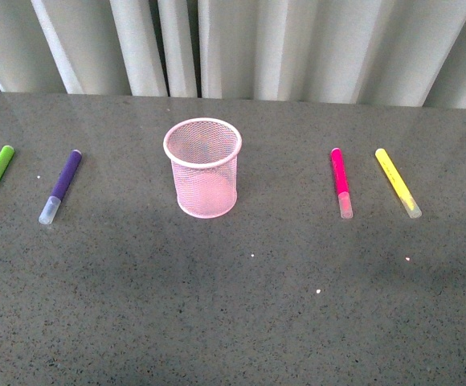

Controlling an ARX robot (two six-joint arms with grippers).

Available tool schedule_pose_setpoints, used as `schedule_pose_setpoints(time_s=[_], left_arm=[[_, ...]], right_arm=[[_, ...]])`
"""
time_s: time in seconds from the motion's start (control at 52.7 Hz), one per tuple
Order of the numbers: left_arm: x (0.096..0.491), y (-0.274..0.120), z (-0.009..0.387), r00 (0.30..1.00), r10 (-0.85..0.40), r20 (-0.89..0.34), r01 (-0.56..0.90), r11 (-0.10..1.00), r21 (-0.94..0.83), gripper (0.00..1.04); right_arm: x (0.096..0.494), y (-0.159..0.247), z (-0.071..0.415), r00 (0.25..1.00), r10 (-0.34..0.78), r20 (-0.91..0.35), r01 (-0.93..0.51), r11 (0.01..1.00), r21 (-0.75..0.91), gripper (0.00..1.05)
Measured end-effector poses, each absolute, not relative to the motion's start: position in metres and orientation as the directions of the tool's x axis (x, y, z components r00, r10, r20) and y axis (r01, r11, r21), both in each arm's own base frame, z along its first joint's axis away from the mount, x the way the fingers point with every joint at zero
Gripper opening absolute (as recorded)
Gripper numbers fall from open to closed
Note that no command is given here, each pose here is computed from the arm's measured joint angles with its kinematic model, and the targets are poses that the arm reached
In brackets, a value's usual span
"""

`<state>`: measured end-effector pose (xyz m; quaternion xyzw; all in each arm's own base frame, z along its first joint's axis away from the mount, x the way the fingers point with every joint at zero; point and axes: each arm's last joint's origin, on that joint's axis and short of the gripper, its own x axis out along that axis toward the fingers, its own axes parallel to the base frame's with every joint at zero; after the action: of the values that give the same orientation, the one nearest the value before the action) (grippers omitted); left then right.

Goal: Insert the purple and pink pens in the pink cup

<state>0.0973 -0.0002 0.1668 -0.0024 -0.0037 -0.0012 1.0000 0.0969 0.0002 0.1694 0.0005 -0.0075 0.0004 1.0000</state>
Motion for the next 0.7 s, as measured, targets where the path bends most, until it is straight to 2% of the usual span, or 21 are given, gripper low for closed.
schedule_pose_setpoints(time_s=[0.702], left_arm=[[0.0973, -0.0002, 0.1668, 1.000, -0.002, 0.007, 0.002, 1.000, -0.005, 0.98]], right_arm=[[0.0969, 0.0002, 0.1694, 1.000, 0.000, 0.015, 0.000, 1.000, 0.001, 0.98]])
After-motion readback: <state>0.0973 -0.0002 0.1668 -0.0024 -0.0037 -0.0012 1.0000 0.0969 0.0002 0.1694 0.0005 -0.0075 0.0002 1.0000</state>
